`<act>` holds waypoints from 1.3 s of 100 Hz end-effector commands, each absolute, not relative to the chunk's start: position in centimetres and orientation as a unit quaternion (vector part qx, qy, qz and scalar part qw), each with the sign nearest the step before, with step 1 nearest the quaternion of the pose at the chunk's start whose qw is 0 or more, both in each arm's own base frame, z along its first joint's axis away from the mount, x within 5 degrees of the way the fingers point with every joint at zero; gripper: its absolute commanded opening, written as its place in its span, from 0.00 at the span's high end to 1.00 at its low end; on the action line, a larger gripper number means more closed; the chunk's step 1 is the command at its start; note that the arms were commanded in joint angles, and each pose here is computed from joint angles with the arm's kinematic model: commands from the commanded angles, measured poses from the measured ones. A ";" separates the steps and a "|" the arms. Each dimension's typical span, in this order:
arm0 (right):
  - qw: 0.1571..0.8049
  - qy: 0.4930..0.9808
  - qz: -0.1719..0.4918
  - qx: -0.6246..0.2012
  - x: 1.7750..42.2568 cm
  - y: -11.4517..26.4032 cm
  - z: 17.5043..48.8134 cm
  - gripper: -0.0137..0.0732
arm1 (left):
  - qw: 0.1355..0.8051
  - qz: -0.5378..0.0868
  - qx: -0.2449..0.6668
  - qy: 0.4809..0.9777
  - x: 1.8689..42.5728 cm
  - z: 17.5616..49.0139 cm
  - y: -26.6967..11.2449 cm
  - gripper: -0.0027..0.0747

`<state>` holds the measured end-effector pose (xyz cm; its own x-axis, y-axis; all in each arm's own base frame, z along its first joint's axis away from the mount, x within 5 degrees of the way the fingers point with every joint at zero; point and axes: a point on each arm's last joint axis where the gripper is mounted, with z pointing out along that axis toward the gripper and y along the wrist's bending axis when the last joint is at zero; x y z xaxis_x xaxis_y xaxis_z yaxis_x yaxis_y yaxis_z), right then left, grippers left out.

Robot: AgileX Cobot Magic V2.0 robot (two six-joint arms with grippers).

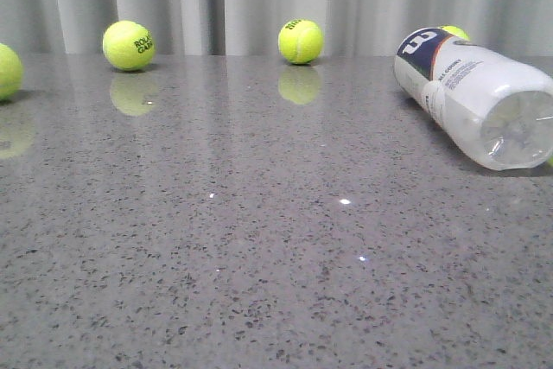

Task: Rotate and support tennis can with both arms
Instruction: 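Move the right gripper toward the white-and-blue tennis can lying on its side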

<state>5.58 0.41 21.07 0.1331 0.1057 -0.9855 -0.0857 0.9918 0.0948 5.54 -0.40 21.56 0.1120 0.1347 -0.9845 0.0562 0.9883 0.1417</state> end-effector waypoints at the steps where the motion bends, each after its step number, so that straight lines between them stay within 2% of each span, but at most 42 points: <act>1: 0.805 0.590 0.062 0.005 5.0 0.3 23.0 0.92 | 0.765 0.022 0.065 0.640 5.4 20.8 -0.4 0.99; 17: 0.813 0.578 0.065 0.007 4.7 0.3 24.4 0.92 | 0.765 0.022 0.065 0.640 5.4 20.8 -0.4 0.99; 31: 0.795 0.602 0.069 0.012 3.8 0.3 27.5 0.92 | 0.765 0.022 0.065 0.640 5.4 20.8 -0.4 0.99; 49: 0.739 0.671 0.061 0.013 2.7 0.2 33.1 0.92 | 0.765 0.022 0.065 0.640 5.4 20.8 -0.4 0.99; 70: 0.631 0.774 0.055 0.016 4.2 0.3 38.3 0.92 | 0.765 0.022 0.065 0.640 5.4 20.8 -0.4 0.99; 84: 0.565 0.823 0.049 0.017 6.1 0.4 39.3 0.92 | 0.765 0.022 0.065 0.640 5.4 20.8 -0.4 0.99; 107: 0.489 0.871 0.043 0.018 8.7 0.6 37.9 0.91 | 0.765 0.022 0.065 0.640 5.4 20.8 -0.4 0.99; 112: 0.477 0.878 0.041 0.018 9.0 0.6 37.7 0.88 | 0.765 0.022 0.065 0.640 5.4 20.8 -0.4 0.99; 119: 0.466 0.884 0.041 0.018 9.3 0.6 37.5 0.78 | 0.765 0.022 0.065 0.640 5.4 20.8 -0.4 0.99; 130: 0.461 0.886 0.040 0.018 9.3 0.6 37.3 0.51 | 0.765 0.022 0.065 0.640 5.4 20.8 -0.4 0.99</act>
<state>8.91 0.65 36.21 -0.6272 0.0627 -0.7763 -0.0048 0.9964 0.0844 5.54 -0.40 21.56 0.1120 0.1347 -0.9845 0.0562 0.9883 0.1417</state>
